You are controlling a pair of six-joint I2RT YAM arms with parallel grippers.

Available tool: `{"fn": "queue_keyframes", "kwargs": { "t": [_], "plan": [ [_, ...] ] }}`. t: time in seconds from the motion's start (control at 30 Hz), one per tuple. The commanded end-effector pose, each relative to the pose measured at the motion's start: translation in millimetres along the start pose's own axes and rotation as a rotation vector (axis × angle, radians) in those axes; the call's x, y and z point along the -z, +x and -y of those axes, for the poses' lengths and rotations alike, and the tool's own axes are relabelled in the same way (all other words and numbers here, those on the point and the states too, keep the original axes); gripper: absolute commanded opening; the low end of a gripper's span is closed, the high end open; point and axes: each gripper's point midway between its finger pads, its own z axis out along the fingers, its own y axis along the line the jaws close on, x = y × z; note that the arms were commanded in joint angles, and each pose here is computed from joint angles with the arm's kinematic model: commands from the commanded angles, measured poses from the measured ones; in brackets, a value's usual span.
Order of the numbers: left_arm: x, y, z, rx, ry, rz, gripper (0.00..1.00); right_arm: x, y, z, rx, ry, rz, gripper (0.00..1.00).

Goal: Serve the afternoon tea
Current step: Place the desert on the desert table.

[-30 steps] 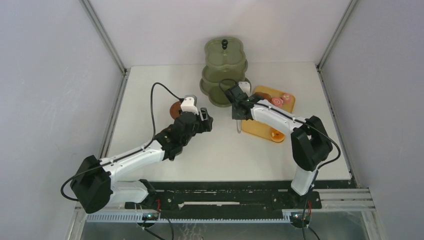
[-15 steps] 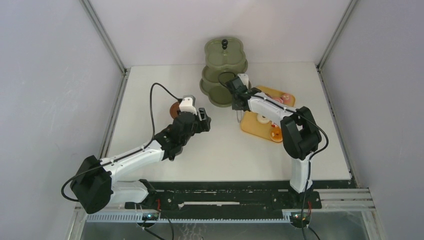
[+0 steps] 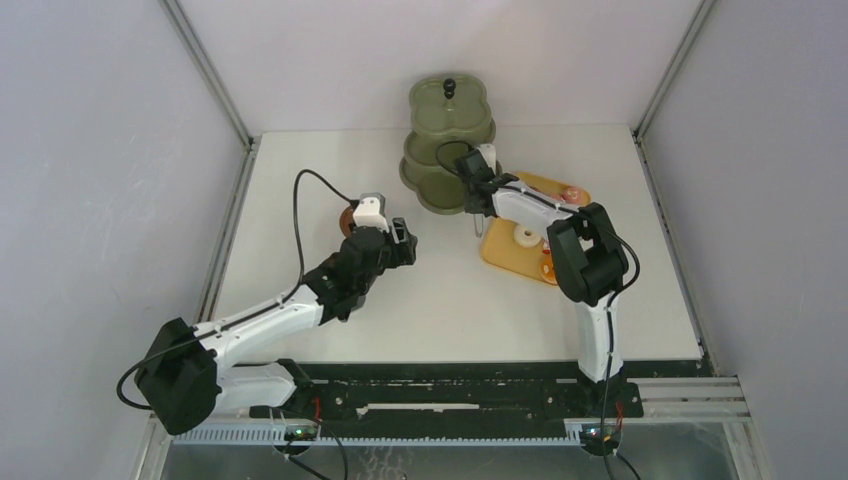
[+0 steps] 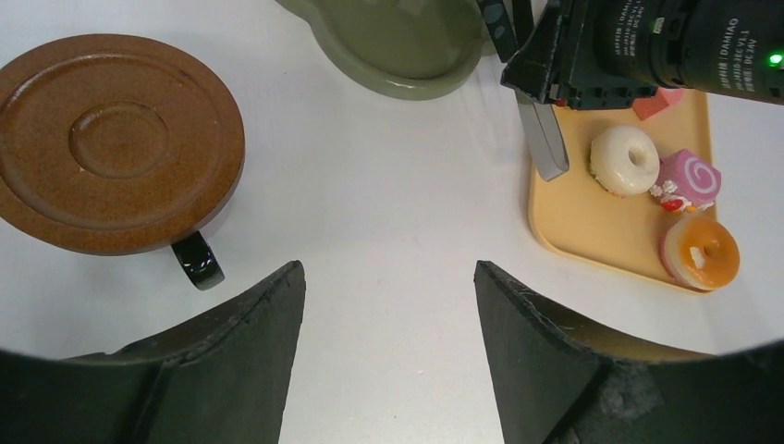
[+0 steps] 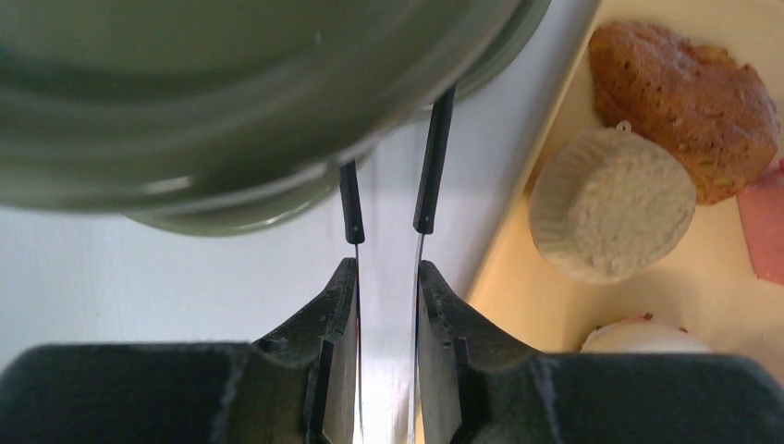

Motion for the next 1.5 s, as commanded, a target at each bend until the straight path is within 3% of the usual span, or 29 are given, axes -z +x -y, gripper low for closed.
{"fn": "queue_keyframes", "kwargs": {
  "t": [0.0,0.87,1.23,1.47],
  "plan": [
    [5,-17,-2,0.001,0.002,0.062,0.72,2,-49,-7,-0.027,-0.030,0.125,0.21],
    [4,-15,1,0.000,0.014,0.054,0.71,-36,-76,-4,-0.045,-0.025,0.141,0.25],
    [5,-15,3,0.001,0.027,0.050,0.71,-43,-72,1,-0.044,-0.012,0.116,0.52],
    [9,-18,6,0.009,0.040,0.055,0.70,-35,-72,6,-0.054,-0.011,0.121,0.53]
  ]
}}
